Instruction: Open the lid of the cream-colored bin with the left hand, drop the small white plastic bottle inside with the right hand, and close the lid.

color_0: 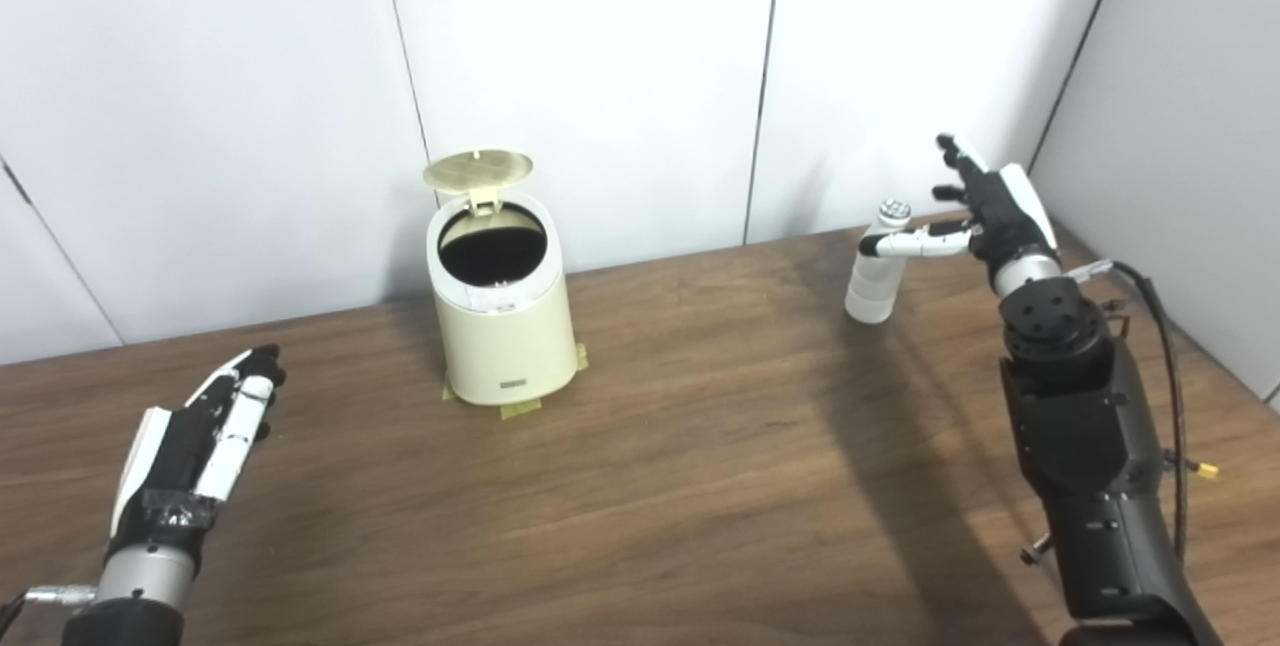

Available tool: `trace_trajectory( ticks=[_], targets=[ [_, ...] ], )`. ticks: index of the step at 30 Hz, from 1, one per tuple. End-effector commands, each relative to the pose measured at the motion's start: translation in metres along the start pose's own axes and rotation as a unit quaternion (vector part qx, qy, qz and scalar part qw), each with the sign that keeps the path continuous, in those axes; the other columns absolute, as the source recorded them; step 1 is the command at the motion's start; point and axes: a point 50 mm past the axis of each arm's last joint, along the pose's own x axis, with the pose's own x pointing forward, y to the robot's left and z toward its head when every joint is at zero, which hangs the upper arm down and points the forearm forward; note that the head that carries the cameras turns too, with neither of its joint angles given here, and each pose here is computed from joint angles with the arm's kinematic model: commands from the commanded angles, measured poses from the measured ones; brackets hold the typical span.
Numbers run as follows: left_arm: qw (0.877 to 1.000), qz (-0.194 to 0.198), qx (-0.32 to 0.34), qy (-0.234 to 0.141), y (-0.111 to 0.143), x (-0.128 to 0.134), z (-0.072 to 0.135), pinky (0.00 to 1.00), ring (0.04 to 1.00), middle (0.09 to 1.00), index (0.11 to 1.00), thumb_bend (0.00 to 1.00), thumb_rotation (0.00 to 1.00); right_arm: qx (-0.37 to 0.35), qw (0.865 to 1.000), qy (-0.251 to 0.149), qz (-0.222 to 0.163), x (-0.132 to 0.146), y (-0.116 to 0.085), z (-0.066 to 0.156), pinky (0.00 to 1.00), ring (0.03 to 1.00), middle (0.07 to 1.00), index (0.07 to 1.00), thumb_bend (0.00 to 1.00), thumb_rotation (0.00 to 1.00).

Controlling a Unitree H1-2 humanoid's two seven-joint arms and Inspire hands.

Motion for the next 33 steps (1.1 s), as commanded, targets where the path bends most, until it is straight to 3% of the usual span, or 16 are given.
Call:
trace_trajectory(
  ticks=[1, 3, 6, 8, 14, 17, 18, 23, 29, 32, 33],
  targets=[
    [0.999, 0.014, 0.01, -0.031, 0.009, 0.002, 0.019, 0.81, 0.87, 0.86, 0.907, 0.45, 0.95, 0.01, 0.999, -0.022, -0.025, 0.009, -0.009, 0.021, 0.59, 0.835, 0.959, 0.925, 0.92, 0.09],
    [0.999, 0.013, 0.011, -0.03, 0.009, 0.001, 0.02, 0.87, 0.896, 0.863, 0.906, 0.44, 0.95, 0.006, 1.0, -0.01, -0.024, 0.012, -0.004, 0.015, 0.76, 0.881, 0.955, 0.928, 0.89, 0.07],
    [0.999, 0.012, 0.018, -0.029, 0.01, 0.0, 0.02, 0.89, 0.899, 0.863, 0.909, 0.43, 0.95, -0.011, 1.0, -0.002, -0.023, 0.016, 0.002, 0.007, 0.9, 0.932, 0.951, 0.919, 0.89, 0.09],
    [0.999, 0.012, 0.021, -0.027, 0.011, -0.001, 0.02, 0.87, 0.889, 0.861, 0.908, 0.43, 0.95, -0.018, 1.0, 0.003, -0.023, 0.018, 0.005, 0.002, 0.91, 0.938, 0.942, 0.906, 0.9, 0.1],
    [0.999, 0.013, 0.03, -0.019, 0.011, -0.001, 0.02, 0.9, 0.901, 0.857, 0.898, 0.43, 0.94, -0.024, 0.999, 0.007, -0.029, 0.018, 0.014, -0.007, 0.76, 0.843, 0.852, 0.867, 0.93, 0.13],
    [0.999, 0.012, 0.026, -0.018, 0.01, 0.0, 0.02, 0.85, 0.883, 0.851, 0.893, 0.42, 0.92, -0.03, 0.999, 0.002, -0.036, 0.015, 0.018, -0.007, 0.74, 0.83, 0.853, 0.855, 0.92, 0.12],
    [0.999, 0.011, 0.025, -0.018, 0.01, 0.0, 0.02, 0.84, 0.879, 0.85, 0.892, 0.43, 0.91, -0.033, 0.999, 0.001, -0.036, 0.014, 0.018, -0.007, 0.68, 0.781, 0.822, 0.851, 0.92, 0.11],
    [0.999, 0.013, 0.027, -0.015, 0.009, -0.001, 0.02, 0.91, 0.904, 0.855, 0.893, 0.42, 0.93, -0.044, 0.998, 0.0, -0.047, 0.016, 0.019, -0.007, 0.7, 0.786, 0.827, 0.829, 0.93, 0.11],
    [0.999, 0.01, 0.036, -0.013, 0.009, -0.002, 0.02, 0.87, 0.892, 0.853, 0.89, 0.43, 0.95, -0.026, 0.997, -0.012, -0.075, 0.015, 0.022, -0.012, 0.72, 0.774, 0.783, 0.727, 0.93, 0.03],
    [0.999, 0.009, 0.036, -0.012, 0.009, -0.002, 0.02, 0.88, 0.9, 0.866, 0.907, 0.43, 0.95, -0.003, 0.996, -0.024, -0.091, 0.015, 0.022, -0.015, 0.59, 0.631, 0.67, 0.68, 0.9, 0.0],
    [0.999, 0.008, 0.036, -0.012, 0.009, -0.002, 0.02, 0.86, 0.899, 0.866, 0.905, 0.43, 0.94, 0.003, 0.995, -0.026, -0.097, 0.016, 0.023, -0.016, 0.52, 0.559, 0.562, 0.644, 0.7, 0.0]
  ],
)
